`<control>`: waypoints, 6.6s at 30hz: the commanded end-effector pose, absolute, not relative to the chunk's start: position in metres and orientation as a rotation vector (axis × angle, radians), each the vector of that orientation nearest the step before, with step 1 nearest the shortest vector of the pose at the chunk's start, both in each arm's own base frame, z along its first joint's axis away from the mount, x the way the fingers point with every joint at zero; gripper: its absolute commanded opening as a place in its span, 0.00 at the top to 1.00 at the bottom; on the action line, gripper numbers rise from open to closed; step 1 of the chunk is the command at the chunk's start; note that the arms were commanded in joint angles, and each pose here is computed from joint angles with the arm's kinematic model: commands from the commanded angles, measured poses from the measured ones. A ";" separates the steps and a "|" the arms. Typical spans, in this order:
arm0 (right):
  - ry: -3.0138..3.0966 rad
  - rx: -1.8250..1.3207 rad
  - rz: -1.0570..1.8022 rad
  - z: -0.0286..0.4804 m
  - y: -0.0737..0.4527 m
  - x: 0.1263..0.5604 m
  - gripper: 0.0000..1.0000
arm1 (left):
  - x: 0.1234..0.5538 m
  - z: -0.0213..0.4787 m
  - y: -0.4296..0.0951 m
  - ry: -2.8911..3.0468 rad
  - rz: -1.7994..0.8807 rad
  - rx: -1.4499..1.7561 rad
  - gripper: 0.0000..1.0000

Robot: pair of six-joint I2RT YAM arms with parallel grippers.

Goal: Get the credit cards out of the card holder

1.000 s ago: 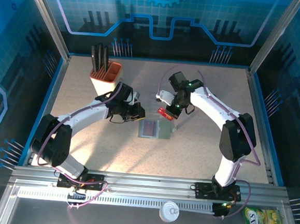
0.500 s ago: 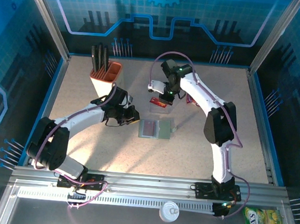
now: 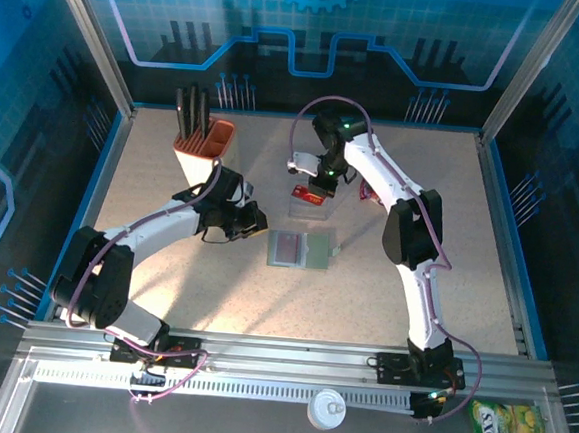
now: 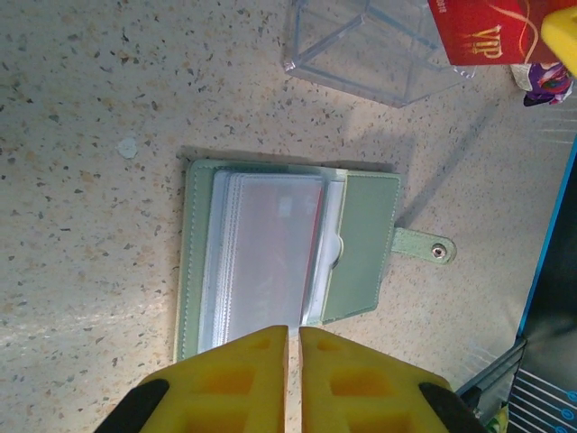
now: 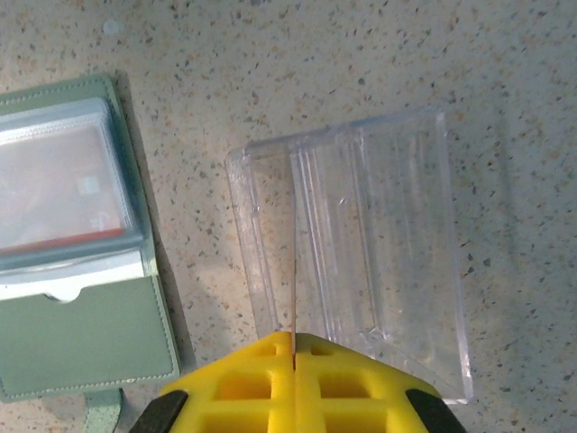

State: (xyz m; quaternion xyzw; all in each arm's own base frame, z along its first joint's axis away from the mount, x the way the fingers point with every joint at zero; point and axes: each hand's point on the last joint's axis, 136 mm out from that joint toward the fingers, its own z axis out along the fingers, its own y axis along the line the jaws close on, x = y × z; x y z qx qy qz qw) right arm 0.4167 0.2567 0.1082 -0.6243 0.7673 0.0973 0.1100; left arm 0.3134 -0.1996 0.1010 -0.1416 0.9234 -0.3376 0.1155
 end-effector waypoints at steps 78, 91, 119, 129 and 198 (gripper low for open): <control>2.087 -1.848 -0.012 0.096 0.274 0.450 0.79 | 0.324 0.097 -0.195 2.679 -1.006 -0.481 0.88; 2.250 -1.410 0.234 0.134 0.293 0.417 0.75 | 0.321 0.089 -0.201 2.696 -1.063 -0.497 0.87; 2.782 -0.250 1.007 0.079 0.318 0.294 0.69 | 0.285 0.048 -0.227 2.778 -1.115 -0.524 0.97; 2.865 -0.196 1.016 0.060 0.321 0.290 0.66 | 0.281 0.030 -0.219 2.874 -0.981 -0.544 1.00; 2.900 -0.088 1.074 0.022 0.289 0.284 0.57 | 0.317 0.068 -0.253 2.756 -1.172 -0.538 0.78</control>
